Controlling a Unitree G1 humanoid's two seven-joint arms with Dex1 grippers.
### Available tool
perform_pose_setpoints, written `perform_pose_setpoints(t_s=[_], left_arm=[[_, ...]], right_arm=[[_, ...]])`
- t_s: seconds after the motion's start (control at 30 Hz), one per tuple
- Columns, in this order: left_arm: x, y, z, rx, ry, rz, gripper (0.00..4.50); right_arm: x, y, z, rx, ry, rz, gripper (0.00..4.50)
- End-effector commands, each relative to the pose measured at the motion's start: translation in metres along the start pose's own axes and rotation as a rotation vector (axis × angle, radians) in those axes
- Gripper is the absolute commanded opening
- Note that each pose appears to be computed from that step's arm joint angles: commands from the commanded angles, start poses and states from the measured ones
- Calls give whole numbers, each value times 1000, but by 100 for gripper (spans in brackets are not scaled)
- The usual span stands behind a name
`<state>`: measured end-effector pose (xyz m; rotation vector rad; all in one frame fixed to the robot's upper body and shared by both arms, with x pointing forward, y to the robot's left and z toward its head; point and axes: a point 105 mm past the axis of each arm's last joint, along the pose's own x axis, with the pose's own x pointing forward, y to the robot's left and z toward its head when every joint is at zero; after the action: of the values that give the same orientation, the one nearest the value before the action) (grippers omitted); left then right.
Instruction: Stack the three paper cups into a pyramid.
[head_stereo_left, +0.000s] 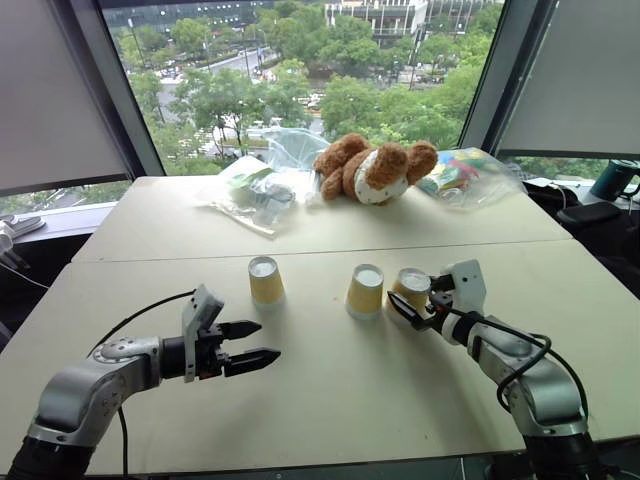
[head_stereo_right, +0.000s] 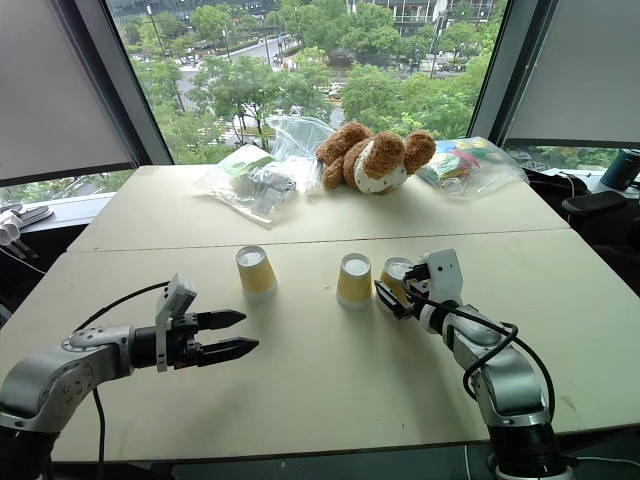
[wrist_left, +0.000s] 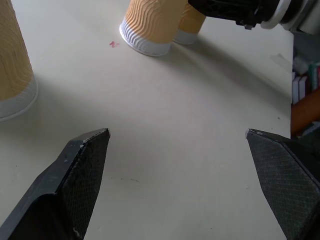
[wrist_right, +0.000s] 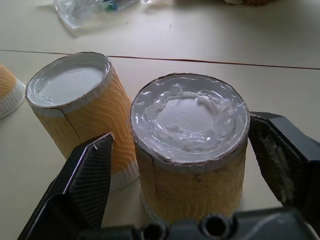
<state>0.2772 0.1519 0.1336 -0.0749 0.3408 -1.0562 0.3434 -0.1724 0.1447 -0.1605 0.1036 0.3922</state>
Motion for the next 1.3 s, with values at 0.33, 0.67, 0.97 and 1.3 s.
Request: perform_pose_setpoints(t_s=[0.33, 0.67, 0.97, 1.3], left_arm=[[3, -2, 6, 37, -14, -20, 450], [3, -2, 6, 42, -15, -14, 450], [4, -3, 6, 44, -16, -18, 450], [2, 1, 6, 52, -22, 4, 450]], right_arm=[[0, 0, 28, 40, -118, 7, 447], [2, -5, 23, 44, -103, -11, 274], [5, 2, 33, 58, -134, 15, 274], [3, -1, 18, 63, -82, 3, 440]])
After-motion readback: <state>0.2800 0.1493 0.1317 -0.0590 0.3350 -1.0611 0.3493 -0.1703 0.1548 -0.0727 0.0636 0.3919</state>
